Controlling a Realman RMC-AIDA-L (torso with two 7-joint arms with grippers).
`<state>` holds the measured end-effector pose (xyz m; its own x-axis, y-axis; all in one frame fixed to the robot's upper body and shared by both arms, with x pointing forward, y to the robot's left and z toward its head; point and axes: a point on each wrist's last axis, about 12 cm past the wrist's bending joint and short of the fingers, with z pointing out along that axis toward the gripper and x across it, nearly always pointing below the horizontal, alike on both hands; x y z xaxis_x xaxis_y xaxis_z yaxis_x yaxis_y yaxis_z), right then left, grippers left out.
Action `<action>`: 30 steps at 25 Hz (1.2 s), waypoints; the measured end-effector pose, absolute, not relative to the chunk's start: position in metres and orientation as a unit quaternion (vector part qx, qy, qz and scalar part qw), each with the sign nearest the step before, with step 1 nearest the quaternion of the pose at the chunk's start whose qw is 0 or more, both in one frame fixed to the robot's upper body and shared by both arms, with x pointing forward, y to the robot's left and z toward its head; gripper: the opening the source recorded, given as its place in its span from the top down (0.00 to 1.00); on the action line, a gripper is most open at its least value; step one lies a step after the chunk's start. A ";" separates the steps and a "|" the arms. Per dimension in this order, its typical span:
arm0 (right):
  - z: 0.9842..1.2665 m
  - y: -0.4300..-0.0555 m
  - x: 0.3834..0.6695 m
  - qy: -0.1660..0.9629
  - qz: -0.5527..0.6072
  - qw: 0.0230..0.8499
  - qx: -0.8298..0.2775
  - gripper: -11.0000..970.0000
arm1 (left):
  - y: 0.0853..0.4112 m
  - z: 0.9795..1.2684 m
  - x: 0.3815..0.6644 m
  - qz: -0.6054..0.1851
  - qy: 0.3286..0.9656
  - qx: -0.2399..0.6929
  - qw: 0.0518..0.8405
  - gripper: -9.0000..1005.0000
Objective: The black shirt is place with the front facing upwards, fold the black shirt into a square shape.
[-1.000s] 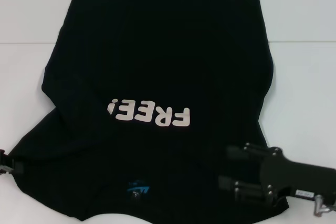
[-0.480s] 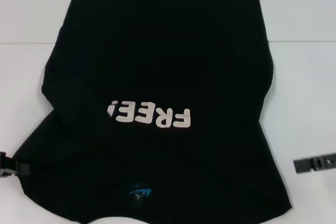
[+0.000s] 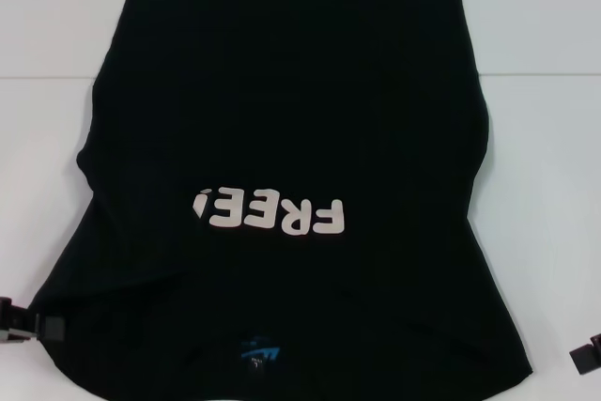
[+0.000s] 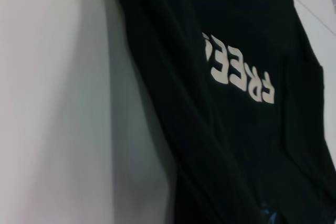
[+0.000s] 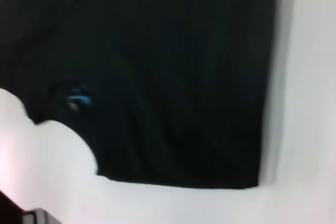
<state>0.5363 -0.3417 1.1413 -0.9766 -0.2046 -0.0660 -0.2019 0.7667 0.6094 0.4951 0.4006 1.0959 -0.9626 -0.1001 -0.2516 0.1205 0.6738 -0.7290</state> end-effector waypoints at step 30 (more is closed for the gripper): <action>1.103 -0.296 0.552 -0.949 -0.281 0.000 0.144 0.21 | 0.396 1.087 0.486 -0.424 0.896 0.005 0.132 0.98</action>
<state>0.5522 -0.2962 1.1032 -0.9585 -0.2734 -0.0810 -0.2735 0.8009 0.5326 0.4863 0.3961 1.0871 -0.9654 -0.1024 -0.2400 0.1207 0.6401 -0.7587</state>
